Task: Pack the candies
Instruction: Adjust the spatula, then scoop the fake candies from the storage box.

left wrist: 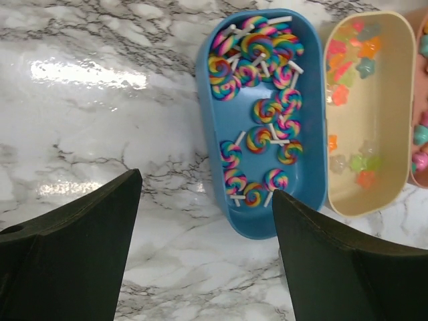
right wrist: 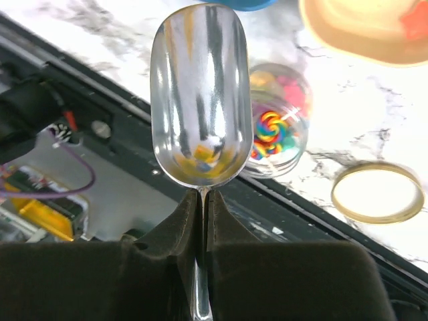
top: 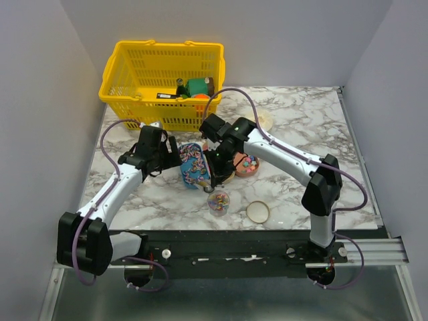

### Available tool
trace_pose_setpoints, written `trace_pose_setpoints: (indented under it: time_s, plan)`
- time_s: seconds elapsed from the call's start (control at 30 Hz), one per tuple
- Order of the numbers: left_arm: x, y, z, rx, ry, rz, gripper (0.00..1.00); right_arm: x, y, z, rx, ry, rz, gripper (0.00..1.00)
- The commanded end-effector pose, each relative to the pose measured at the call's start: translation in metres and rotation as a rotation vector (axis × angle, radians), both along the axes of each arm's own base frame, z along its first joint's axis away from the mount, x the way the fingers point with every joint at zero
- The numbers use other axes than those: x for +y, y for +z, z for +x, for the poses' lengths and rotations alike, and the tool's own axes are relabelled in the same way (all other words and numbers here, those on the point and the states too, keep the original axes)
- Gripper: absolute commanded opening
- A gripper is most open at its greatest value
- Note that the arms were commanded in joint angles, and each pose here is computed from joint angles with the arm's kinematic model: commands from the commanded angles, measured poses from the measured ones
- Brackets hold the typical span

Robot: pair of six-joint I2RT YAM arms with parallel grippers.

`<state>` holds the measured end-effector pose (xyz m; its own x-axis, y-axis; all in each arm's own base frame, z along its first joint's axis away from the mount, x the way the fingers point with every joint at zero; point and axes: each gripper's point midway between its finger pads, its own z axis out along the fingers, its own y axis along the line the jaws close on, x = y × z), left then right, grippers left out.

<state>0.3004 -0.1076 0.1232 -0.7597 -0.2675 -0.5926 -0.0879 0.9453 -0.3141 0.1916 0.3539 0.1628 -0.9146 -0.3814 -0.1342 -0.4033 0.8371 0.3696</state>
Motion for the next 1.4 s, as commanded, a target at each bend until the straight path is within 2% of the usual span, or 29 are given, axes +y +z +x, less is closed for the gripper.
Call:
trace_pose_setpoints:
  time_s: [0.0, 0.13, 0.37, 0.6, 0.73, 1.13, 1.37]
  plan:
    - [0.011, -0.009, 0.001, 0.037, 0.057, 0.031, 0.89, -0.001, -0.018, 0.015, -0.026, -0.015, -0.091, 0.01]
    - [0.007, -0.019, 0.001, 0.074, 0.058, 0.014, 0.86, 0.008, -0.031, 0.024, -0.019, -0.055, -0.108, 0.01]
    - [0.002, -0.032, 0.003, 0.118, 0.054, 0.0, 0.72, 0.023, -0.039, 0.04, 0.011, -0.11, -0.088, 0.01]
    - [-0.007, -0.043, 0.0, 0.158, 0.032, -0.034, 0.66, 0.023, -0.042, 0.042, 0.075, -0.118, -0.071, 0.01]
    - [-0.009, -0.048, -0.003, 0.176, 0.032, -0.045, 0.66, 0.017, -0.05, 0.046, 0.131, -0.14, -0.075, 0.01]
    - [-0.014, -0.06, -0.005, 0.218, 0.021, -0.063, 0.64, 0.028, -0.061, 0.059, 0.18, -0.142, -0.074, 0.01]
    - [-0.016, -0.07, -0.011, 0.258, 0.018, -0.07, 0.52, 0.025, -0.07, 0.072, 0.13, -0.195, -0.107, 0.01]
